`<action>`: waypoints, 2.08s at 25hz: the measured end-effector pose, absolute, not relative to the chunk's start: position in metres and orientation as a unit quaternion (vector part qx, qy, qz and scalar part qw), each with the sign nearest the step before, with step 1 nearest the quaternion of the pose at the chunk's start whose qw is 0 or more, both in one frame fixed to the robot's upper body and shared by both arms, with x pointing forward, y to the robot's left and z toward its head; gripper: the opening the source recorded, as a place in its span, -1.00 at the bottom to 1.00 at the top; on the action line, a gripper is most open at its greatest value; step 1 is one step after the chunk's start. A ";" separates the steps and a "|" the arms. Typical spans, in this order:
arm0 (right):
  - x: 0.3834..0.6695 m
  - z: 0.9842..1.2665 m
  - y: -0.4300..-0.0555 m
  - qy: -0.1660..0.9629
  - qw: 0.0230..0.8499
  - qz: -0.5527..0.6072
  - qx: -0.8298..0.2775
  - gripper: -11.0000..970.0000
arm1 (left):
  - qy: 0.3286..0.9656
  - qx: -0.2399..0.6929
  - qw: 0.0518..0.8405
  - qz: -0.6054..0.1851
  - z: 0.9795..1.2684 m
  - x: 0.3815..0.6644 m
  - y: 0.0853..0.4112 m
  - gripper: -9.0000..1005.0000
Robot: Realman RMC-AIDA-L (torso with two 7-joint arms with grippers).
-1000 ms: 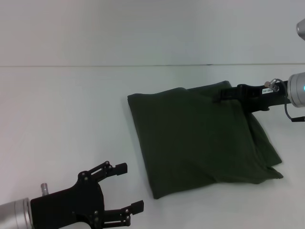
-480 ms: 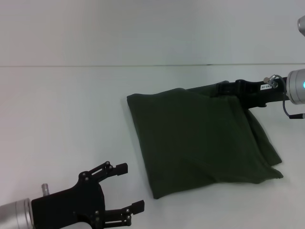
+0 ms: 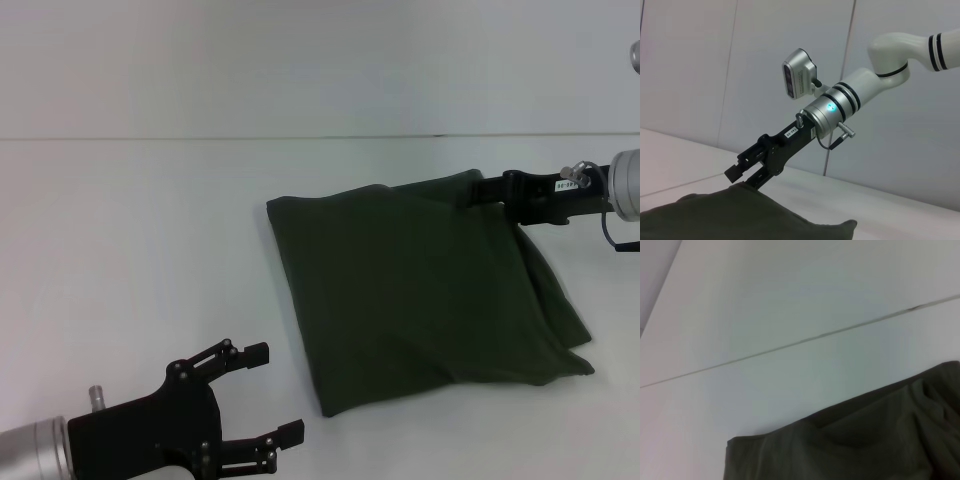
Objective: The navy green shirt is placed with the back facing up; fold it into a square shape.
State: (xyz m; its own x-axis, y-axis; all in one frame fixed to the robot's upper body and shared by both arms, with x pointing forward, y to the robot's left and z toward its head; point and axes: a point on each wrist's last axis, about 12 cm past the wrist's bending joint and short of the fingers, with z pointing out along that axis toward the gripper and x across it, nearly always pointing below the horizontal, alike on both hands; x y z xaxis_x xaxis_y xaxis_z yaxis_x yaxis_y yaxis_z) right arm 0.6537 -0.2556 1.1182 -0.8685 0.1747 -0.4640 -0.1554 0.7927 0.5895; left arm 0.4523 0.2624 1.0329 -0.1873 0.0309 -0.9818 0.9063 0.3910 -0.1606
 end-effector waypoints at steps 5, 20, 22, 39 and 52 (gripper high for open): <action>0.654 1.118 -0.257 0.912 0.260 0.318 0.004 0.53 | 0.648 0.361 0.525 -0.417 1.033 0.452 0.262 0.89; 0.655 1.117 -0.255 0.912 0.261 0.318 0.002 -0.71 | 0.648 0.361 0.525 -0.417 1.033 0.452 0.262 0.89; 0.655 1.117 -0.254 0.912 0.261 0.318 0.002 -0.76 | 0.648 0.361 0.525 -0.417 1.033 0.452 0.262 0.89; 0.667 1.141 -0.246 0.896 0.316 0.308 -0.056 -0.92 | 0.649 0.358 0.524 -0.420 1.032 0.451 0.262 0.89; 0.667 1.125 -0.235 0.898 0.343 0.261 -0.086 -0.90 | 0.651 0.355 0.522 -0.422 1.031 0.451 0.261 0.89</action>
